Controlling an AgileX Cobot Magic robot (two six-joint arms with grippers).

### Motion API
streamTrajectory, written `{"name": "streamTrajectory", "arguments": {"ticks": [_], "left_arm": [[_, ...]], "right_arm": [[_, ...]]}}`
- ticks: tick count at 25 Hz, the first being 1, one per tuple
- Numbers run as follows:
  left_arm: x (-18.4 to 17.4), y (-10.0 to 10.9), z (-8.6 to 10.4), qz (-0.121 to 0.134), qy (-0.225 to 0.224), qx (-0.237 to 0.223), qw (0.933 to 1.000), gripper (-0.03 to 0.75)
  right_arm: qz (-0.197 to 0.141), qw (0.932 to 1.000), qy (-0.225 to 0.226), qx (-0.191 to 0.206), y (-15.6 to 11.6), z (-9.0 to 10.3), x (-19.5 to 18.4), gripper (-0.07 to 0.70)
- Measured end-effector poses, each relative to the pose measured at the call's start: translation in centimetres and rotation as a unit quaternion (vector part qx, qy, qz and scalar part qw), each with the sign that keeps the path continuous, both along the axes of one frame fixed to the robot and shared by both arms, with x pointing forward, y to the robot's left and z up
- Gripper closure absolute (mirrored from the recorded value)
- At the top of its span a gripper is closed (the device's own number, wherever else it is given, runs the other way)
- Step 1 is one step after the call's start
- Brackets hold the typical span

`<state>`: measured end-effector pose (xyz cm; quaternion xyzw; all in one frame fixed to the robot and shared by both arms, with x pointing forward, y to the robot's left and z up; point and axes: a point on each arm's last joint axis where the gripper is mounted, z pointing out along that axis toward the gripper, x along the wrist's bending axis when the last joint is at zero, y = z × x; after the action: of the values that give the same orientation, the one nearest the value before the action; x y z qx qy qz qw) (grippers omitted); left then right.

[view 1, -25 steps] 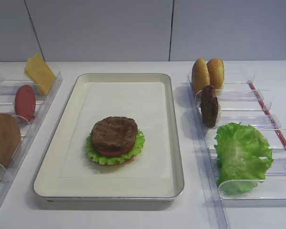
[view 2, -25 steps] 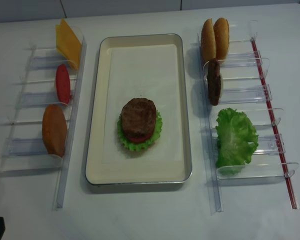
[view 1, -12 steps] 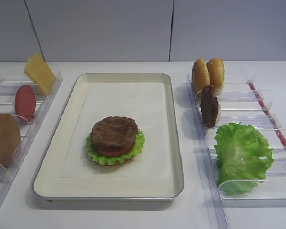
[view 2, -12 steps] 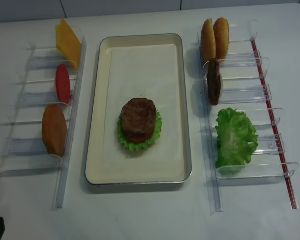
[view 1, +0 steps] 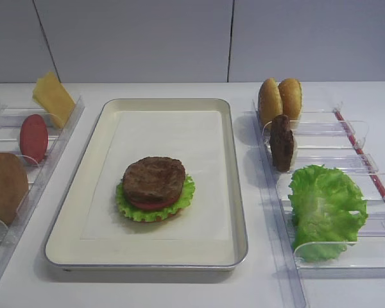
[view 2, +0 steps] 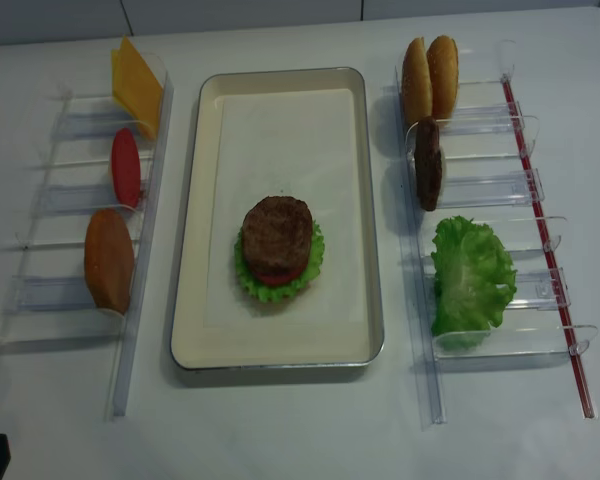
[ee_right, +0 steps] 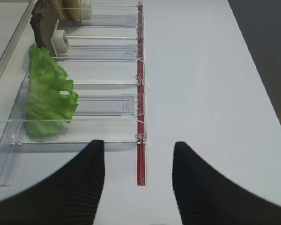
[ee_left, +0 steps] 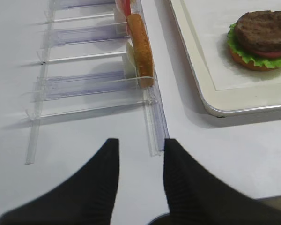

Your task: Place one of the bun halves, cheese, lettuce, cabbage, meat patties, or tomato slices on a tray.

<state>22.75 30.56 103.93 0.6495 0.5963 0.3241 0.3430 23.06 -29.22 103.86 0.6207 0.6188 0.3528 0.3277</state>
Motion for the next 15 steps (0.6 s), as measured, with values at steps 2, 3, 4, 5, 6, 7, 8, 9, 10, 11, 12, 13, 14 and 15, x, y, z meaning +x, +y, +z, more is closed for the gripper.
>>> {"name": "streamTrajectory", "arguments": {"ticks": [2, 3, 4, 5, 6, 7, 8, 9, 10, 11, 12, 13, 14, 15], "left_arm": [[0.00, 0.00, 0.00, 0.000, 0.000, 0.000, 1.0000, 0.477], [0.00, 0.00, 0.00, 0.000, 0.000, 0.000, 1.0000, 0.477], [0.00, 0.00, 0.00, 0.000, 0.000, 0.000, 1.0000, 0.477], [0.00, 0.00, 0.00, 0.000, 0.000, 0.000, 1.0000, 0.477], [0.00, 0.00, 0.00, 0.000, 0.000, 0.000, 1.0000, 0.477], [0.00, 0.00, 0.00, 0.000, 0.000, 0.000, 1.0000, 0.477], [0.00, 0.00, 0.00, 0.000, 0.000, 0.000, 1.0000, 0.477], [0.00, 0.00, 0.00, 0.000, 0.000, 0.000, 1.0000, 0.477], [0.00, 0.00, 0.00, 0.000, 0.000, 0.000, 1.0000, 0.477], [0.00, 0.00, 0.00, 0.000, 0.000, 0.000, 1.0000, 0.477], [0.00, 0.00, 0.00, 0.000, 0.000, 0.000, 1.0000, 0.477], [0.00, 0.00, 0.00, 0.000, 0.000, 0.000, 1.0000, 0.477], [0.00, 0.00, 0.00, 0.000, 0.000, 0.000, 1.0000, 0.477], [0.00, 0.00, 0.00, 0.000, 0.000, 0.000, 1.0000, 0.477]], "right_arm": [[0.000, 1.0000, 0.000, 0.000, 0.00, 0.00, 0.00, 0.289], [0.000, 1.0000, 0.000, 0.000, 0.00, 0.00, 0.00, 0.289], [0.000, 1.0000, 0.000, 0.000, 0.00, 0.00, 0.00, 0.289], [0.000, 1.0000, 0.000, 0.000, 0.00, 0.00, 0.00, 0.289], [0.000, 1.0000, 0.000, 0.000, 0.00, 0.00, 0.00, 0.289], [0.000, 1.0000, 0.000, 0.000, 0.00, 0.00, 0.00, 0.290], [0.000, 1.0000, 0.000, 0.000, 0.00, 0.00, 0.00, 0.289], [0.000, 1.0000, 0.000, 0.000, 0.00, 0.00, 0.00, 0.289], [0.000, 1.0000, 0.000, 0.000, 0.00, 0.00, 0.00, 0.289], [0.000, 1.0000, 0.000, 0.000, 0.00, 0.00, 0.00, 0.290], [0.000, 1.0000, 0.000, 0.000, 0.00, 0.00, 0.00, 0.290], [0.000, 1.0000, 0.000, 0.000, 0.00, 0.00, 0.00, 0.290], [0.000, 1.0000, 0.000, 0.000, 0.00, 0.00, 0.00, 0.289], [0.000, 1.0000, 0.000, 0.000, 0.00, 0.00, 0.00, 0.290]]}}
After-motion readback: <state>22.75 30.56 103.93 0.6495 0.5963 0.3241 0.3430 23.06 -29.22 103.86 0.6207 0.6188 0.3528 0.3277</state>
